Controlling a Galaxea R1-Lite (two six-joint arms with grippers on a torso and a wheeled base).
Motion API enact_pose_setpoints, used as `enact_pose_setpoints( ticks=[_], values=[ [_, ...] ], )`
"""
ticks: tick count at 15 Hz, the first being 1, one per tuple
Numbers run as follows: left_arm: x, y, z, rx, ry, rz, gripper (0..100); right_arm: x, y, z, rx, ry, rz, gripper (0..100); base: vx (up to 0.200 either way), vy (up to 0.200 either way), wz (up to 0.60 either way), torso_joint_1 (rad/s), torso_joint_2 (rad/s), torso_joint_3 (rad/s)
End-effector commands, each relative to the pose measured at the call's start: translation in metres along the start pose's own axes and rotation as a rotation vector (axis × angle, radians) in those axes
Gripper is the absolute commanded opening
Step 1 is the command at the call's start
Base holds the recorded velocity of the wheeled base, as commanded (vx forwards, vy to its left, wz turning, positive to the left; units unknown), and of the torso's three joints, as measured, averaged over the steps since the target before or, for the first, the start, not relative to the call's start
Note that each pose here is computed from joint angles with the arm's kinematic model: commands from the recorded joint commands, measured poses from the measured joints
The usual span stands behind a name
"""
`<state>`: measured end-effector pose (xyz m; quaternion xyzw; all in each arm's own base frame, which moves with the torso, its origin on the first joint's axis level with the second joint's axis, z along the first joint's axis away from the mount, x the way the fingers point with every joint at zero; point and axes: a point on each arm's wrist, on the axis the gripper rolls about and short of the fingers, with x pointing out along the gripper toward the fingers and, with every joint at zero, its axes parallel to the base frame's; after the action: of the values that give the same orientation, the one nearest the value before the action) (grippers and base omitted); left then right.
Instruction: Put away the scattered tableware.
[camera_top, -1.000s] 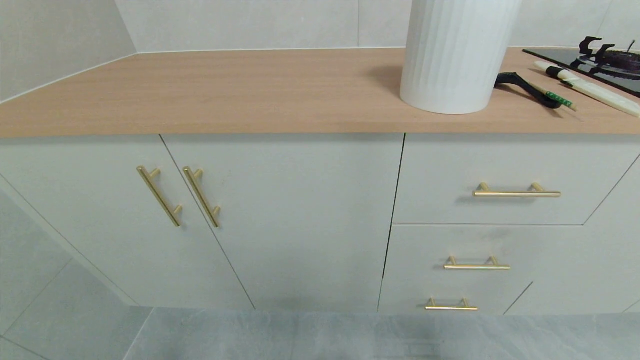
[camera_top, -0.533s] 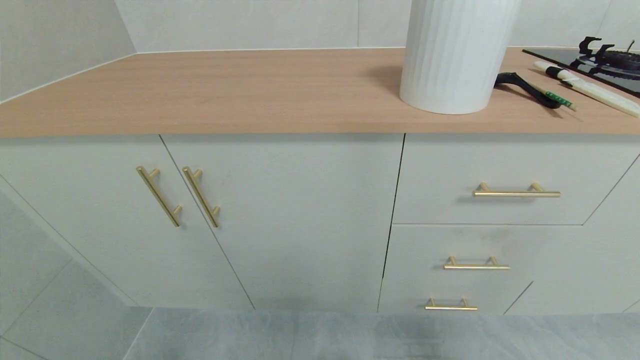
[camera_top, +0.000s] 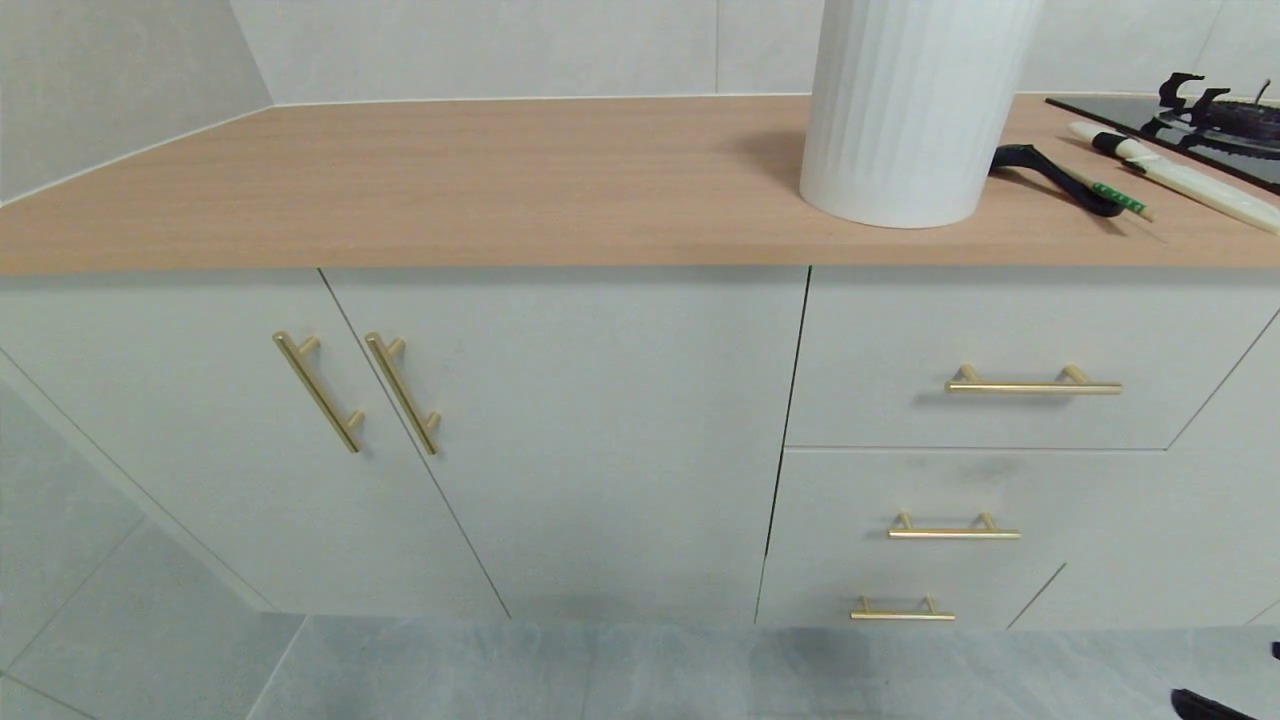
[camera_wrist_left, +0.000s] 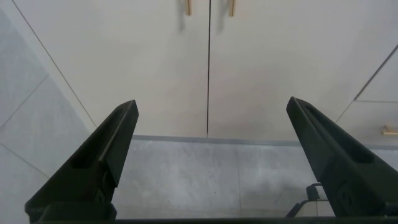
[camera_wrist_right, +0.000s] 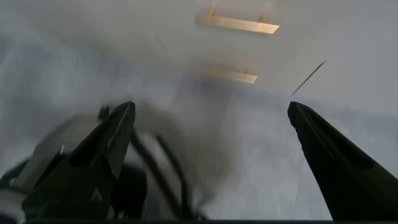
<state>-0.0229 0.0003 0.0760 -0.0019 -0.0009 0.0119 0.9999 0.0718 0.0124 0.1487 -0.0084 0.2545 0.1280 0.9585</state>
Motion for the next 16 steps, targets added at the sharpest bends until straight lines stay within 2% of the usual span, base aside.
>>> enact_pose_setpoints(
  ticks=[1,3,4,5,7,8,10,13,16],
  values=[
    [0.0,0.0,0.0,-0.001,0.002,0.001,100,0.089,0.001,0.043,-0.013,0.248,0.076,100,0.0,0.0,0.0,0.0,0.0,0.0],
    [0.0,0.0,0.0,-0.001,0.002,0.001,100,0.107,0.0,0.05,-0.012,0.248,0.072,100,0.0,0.0,0.0,0.0,0.0,0.0],
    [0.0,0.0,0.0,-0.001,0.002,0.001,100,0.135,-0.006,0.066,-0.004,0.231,0.052,100,0.0,0.0,0.0,0.0,0.0,0.0],
    [0.0,0.0,0.0,-0.001,0.002,0.001,100,0.145,-0.011,0.068,0.009,0.242,0.04,100,0.0,0.0,0.0,0.0,0.0,0.0],
    [0.0,0.0,0.0,-0.001,0.002,0.001,100,0.155,-0.013,0.066,0.014,0.261,0.037,100,0.0,0.0,0.0,0.0,0.0,0.0],
    [0.0,0.0,0.0,-0.001,0.002,0.001,100,0.179,-0.018,0.056,0.014,0.284,-0.012,100,0.0,0.0,0.0,0.0,0.0,0.0],
    [0.0,0.0,0.0,-0.001,0.002,0.001,100,0.197,-0.021,0.044,0.008,0.302,-0.074,100,0.0,0.0,0.0,0.0,0.0,0.0],
    [0.0,0.0,0.0,-0.001,0.002,0.001,100,0.213,-0.024,0.034,-0.002,0.223,-0.11,100,0.0,0.0,0.0,0.0,0.0,0.0],
    [0.0,0.0,0.0,-0.001,0.002,0.001,100,0.224,-0.028,0.028,-0.004,0.192,-0.172,100,0.0,0.0,0.0,0.0,0.0,0.0]
  ],
)
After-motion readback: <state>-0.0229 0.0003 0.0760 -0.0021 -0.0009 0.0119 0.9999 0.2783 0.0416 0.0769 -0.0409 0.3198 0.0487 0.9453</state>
